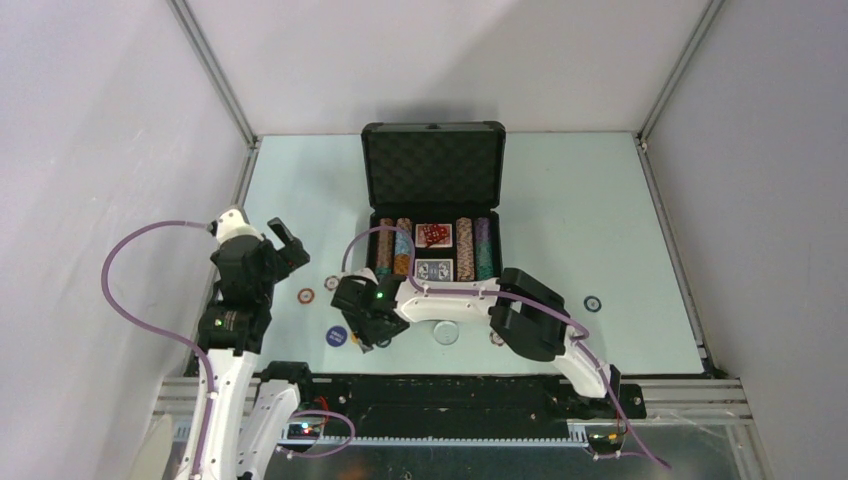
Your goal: Pack up texas hold em set
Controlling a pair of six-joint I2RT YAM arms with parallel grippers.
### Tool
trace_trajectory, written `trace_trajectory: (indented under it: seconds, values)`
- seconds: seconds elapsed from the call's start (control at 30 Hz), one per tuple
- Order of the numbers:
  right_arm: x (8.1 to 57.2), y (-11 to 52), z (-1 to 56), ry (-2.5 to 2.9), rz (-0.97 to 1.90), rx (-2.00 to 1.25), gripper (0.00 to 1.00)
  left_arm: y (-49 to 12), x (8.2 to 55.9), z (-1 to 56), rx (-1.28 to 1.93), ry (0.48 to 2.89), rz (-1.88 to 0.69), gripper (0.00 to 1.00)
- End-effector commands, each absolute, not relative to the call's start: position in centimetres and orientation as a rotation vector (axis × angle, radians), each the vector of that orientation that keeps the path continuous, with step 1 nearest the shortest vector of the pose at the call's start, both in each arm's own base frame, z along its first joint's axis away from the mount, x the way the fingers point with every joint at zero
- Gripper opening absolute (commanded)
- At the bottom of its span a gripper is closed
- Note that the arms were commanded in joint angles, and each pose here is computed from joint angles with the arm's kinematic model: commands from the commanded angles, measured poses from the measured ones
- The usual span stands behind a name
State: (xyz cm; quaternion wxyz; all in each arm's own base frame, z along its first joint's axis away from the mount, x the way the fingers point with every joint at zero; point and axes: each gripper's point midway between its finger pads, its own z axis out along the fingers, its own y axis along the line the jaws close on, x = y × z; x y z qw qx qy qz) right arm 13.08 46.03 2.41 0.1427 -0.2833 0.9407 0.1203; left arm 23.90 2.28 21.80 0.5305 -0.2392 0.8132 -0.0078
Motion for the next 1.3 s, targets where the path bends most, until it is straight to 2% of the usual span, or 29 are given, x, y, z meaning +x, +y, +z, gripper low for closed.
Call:
trace_trajectory:
  seconds: [0.0,0.2,0.67,0.97,1.27]
  values:
    - [13.7,45.2,1.5,2.722,0.263,-0.822,0.65,2.8,23.8,22.4,-0.561,1.920,0.009,0.98]
    - [13.6,44.4,0.8,2.729,0.199,-0.840,0.57,2.8,23.9,22.4,-0.560,1.920,0.007,0.98]
    - [13.3,43.8,-0.3,2.723,0.073,-0.883,0.56,2.8,23.8,22.3,-0.557,1.921,0.006,0.98]
    - [13.2,43.8,-0.6,2.735,0.083,-0.886,0.49,2.8,23.9,22.5,-0.556,1.916,0.005,0.98]
    - [13.0,43.5,-1.0,2.721,0.036,-0.906,0.50,2.7,23.9,22.5,-0.554,1.916,0.003,0.98]
